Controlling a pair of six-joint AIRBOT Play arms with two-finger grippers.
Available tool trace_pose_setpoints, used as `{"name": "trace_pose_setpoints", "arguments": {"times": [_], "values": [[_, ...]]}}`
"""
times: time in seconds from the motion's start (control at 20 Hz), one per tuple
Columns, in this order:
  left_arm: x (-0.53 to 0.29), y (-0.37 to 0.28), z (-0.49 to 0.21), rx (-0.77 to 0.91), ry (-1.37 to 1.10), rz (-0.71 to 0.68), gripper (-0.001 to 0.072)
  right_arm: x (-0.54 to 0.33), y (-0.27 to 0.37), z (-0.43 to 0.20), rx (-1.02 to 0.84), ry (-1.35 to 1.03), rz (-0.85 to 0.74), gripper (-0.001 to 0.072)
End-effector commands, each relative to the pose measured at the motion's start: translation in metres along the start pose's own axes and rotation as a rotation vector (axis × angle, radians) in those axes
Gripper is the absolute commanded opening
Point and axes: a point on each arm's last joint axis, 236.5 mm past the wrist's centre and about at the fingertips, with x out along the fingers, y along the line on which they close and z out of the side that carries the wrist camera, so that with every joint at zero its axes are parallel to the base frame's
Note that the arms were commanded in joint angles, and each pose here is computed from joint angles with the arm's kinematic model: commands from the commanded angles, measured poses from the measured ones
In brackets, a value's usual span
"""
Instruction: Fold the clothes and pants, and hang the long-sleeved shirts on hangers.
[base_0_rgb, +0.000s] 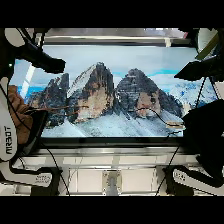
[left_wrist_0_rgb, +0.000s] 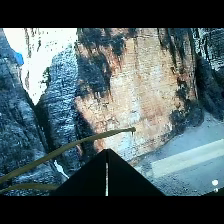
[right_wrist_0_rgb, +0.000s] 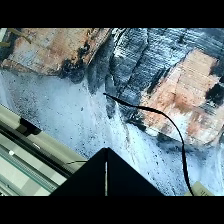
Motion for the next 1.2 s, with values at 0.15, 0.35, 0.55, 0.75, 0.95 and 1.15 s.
{"name": "trace_pose_setpoints", "arguments": {"times": [0.15, 0.35, 0.55, 0.75, 0.95, 1.15], "values": [[0.0, 0.0, 0.0, 0.001, 0.0, 0.0, 0.0012, 0.0, 0.0, 0.0, -0.001, -0.001, 0.0, 0.0024], [0.0, 0.0, 0.0, 0.001, 0.0, 0.0, 0.0012, 0.0, 0.0, 0.0, -0.001, -0.001, 0.0, 0.0024], [0.0, 0.0, 0.0, 0.0, 0.0, 0.0, 0.0012, 0.0, 0.001, 0.0, -0.002, -0.001, 0.002, 0.0025], [0.014, 0.034, 0.005, -0.025, -0.005, 0.104, 0.0104, -0.001, -0.007, -0.001, 0.014, -0.001, -0.013, 0.0025], [0.0, 0.139, -0.062, -0.201, 0.227, 0.424, 0.0579, -0.002, -0.007, 0.001, 0.013, -0.007, -0.016, 0.0024], [-0.013, 0.194, -0.156, -0.431, 0.425, 0.422, 0.0464, -0.004, -0.013, 0.034, 0.004, -0.149, -0.042, 0.0024]]}}
